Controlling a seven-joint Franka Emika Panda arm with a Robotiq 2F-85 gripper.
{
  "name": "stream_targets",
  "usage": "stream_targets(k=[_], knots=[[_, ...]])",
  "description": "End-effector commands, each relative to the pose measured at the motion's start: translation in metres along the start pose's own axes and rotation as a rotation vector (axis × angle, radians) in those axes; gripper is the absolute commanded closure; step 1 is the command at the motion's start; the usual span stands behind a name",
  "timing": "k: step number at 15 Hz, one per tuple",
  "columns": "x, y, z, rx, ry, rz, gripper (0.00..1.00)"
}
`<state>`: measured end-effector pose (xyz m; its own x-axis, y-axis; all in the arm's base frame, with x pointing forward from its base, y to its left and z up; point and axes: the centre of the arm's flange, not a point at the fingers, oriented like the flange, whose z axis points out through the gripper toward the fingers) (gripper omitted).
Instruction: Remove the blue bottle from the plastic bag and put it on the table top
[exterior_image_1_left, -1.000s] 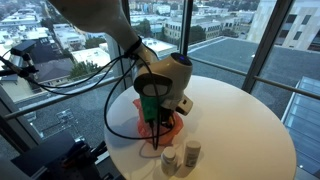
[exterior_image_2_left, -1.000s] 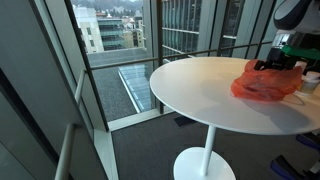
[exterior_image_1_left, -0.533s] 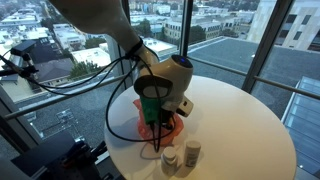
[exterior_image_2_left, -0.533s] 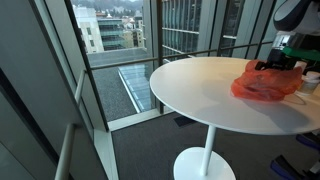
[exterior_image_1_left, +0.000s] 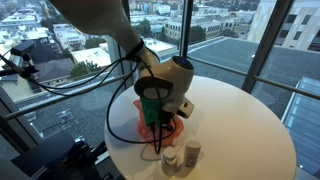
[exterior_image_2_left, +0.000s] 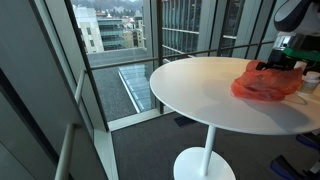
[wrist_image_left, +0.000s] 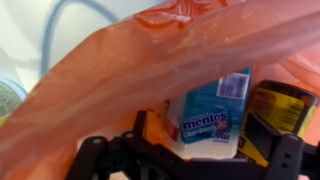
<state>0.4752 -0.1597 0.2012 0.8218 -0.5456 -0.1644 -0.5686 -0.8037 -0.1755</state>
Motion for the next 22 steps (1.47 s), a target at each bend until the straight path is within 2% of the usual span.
stream_targets(k=[1,22], knots=[[0.0,0.005,0.003,0.019,0.017,-0.015,0.0],[0.0,0.002,0.014,0.0,0.018,-0.033,0.0]])
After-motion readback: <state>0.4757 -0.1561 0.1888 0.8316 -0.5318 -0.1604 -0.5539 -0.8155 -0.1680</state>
